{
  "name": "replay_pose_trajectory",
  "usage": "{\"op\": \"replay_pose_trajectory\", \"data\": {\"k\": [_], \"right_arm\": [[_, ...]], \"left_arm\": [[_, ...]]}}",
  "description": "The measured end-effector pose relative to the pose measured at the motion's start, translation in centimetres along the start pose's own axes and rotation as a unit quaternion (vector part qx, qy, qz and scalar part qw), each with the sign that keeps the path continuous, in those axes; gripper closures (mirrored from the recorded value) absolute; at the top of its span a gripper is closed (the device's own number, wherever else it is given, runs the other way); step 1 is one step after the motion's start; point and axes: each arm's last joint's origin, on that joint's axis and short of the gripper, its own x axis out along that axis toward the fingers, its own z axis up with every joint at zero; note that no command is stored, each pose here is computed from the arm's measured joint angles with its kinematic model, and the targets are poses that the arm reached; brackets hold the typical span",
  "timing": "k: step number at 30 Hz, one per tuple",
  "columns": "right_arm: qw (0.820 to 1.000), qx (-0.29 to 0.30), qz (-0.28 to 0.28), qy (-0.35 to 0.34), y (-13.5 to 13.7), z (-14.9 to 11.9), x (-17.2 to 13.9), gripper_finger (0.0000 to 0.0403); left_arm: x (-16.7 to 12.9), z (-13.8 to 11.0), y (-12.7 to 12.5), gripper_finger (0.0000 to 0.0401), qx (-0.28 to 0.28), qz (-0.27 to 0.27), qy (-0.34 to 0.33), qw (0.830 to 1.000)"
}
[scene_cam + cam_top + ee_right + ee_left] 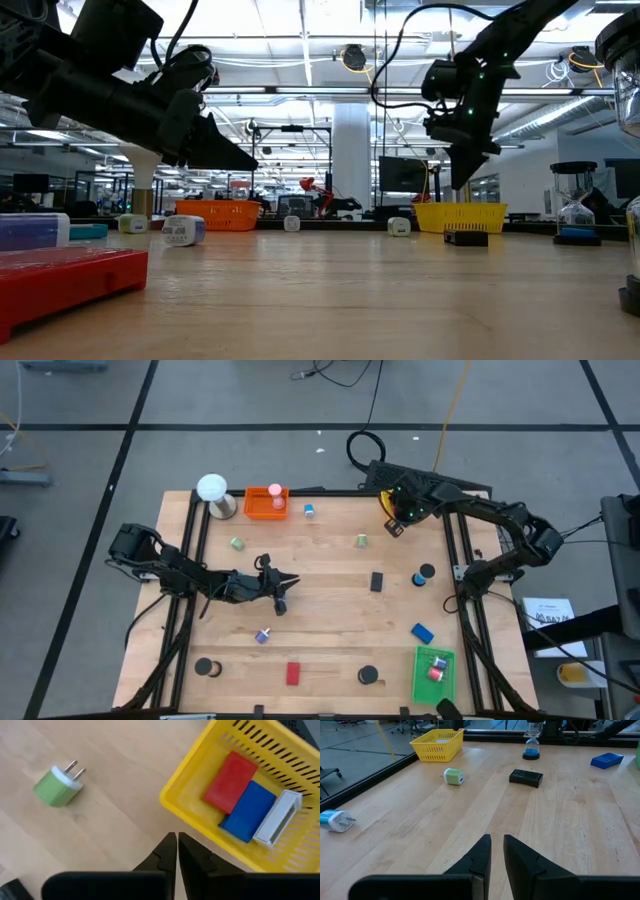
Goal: Pick & Place Office items
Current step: Put the right green charger adapter into the green basket
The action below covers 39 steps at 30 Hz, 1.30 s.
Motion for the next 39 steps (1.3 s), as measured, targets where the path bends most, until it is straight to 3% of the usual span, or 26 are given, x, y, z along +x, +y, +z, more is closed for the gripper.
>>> {"op": "replay_pose_trajectory", "data": {"k": [9,17,22,31,39], "right_arm": [[0.999,-0.019,0.002,0.048,0.0,0.1,3.1,0.04],[1.0,-0.016,0.002,-0.013,0.0,1.3,3.5,0.0399],[1.0,-0.014,0.003,-0.013,0.0,1.3,3.5,0.0399],[0.998,-0.03,0.015,-0.057,1.2,1.3,0.7,0.0399],[0.988,0.006,0.065,-0.143,4.6,1.4,-1.8,0.0399]], "left_arm": [[0.0,0.0,0.0,0.0345,0.0,0.0,0.0,1.0],[0.0,0.0,0.0,0.0345,0.0,0.0,0.0,1.0],[0.0,0.0,0.0,0.0345,0.0,0.0,0.0,1.0],[0.0,0.0,0.0,0.0345,0.005,0.0,-0.002,1.0],[0.0,0.1,0.0,0.0345,0.01,-0.001,-0.003,1.0]]}}
